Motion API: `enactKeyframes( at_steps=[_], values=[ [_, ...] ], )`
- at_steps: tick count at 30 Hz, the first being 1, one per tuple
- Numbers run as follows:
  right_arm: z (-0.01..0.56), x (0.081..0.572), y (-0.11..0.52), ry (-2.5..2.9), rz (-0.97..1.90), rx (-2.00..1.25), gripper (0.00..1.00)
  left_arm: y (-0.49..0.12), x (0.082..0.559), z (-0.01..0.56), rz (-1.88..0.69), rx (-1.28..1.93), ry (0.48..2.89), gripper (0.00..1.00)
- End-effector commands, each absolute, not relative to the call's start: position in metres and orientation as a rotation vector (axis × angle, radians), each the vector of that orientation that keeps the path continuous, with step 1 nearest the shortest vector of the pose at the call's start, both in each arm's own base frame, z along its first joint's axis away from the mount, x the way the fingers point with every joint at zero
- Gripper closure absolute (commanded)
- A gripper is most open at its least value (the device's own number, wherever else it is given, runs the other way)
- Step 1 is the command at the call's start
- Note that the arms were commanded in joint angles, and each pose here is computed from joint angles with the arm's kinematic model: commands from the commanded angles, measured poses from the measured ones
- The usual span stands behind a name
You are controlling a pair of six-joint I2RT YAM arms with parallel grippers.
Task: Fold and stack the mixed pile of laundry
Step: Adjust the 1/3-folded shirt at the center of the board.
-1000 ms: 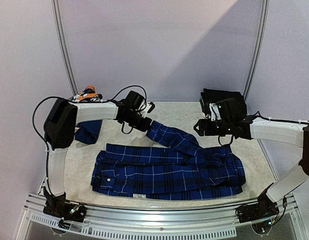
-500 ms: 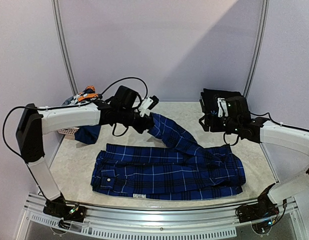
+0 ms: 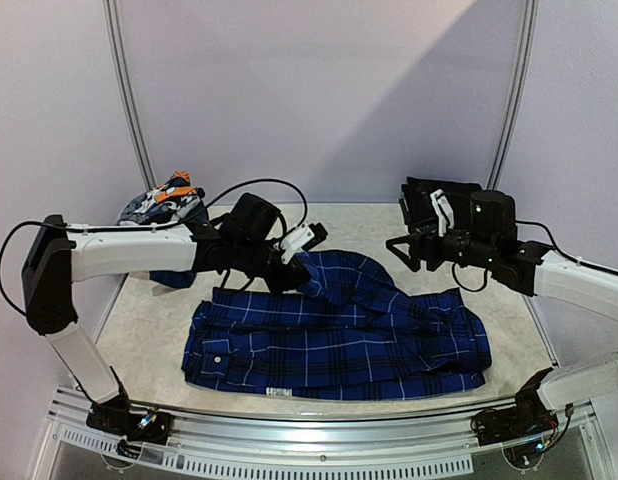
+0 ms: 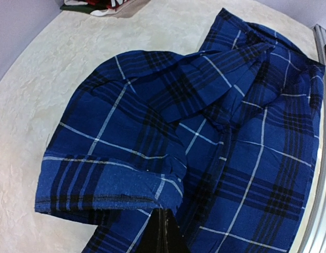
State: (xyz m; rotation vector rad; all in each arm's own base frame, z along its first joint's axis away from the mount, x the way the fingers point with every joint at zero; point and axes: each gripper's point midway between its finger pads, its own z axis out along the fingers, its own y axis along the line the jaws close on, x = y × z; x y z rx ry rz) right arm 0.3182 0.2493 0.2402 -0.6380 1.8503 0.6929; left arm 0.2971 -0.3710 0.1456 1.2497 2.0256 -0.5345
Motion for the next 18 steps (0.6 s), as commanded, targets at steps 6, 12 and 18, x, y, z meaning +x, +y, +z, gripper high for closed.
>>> enactKeyframes(
  at_steps=[6, 12, 18],
  values=[
    [0.264, 0.312, 0.284, 1.665, 0.78, -1.058, 0.16, -0.372, 0.275, 0.165, -0.569, 1.318, 1.923, 1.0],
    [0.255, 0.318, 0.286, 1.67, 0.948, -1.164, 0.16, -0.371, 0.271, 0.169, -0.579, 1.333, 1.899, 1.0],
    [0.236, 0.344, 0.301, 1.715, 0.986, -1.21, 0.18, -0.371, 0.262, 0.177, -0.609, 1.349, 1.856, 1.0]
  ],
)
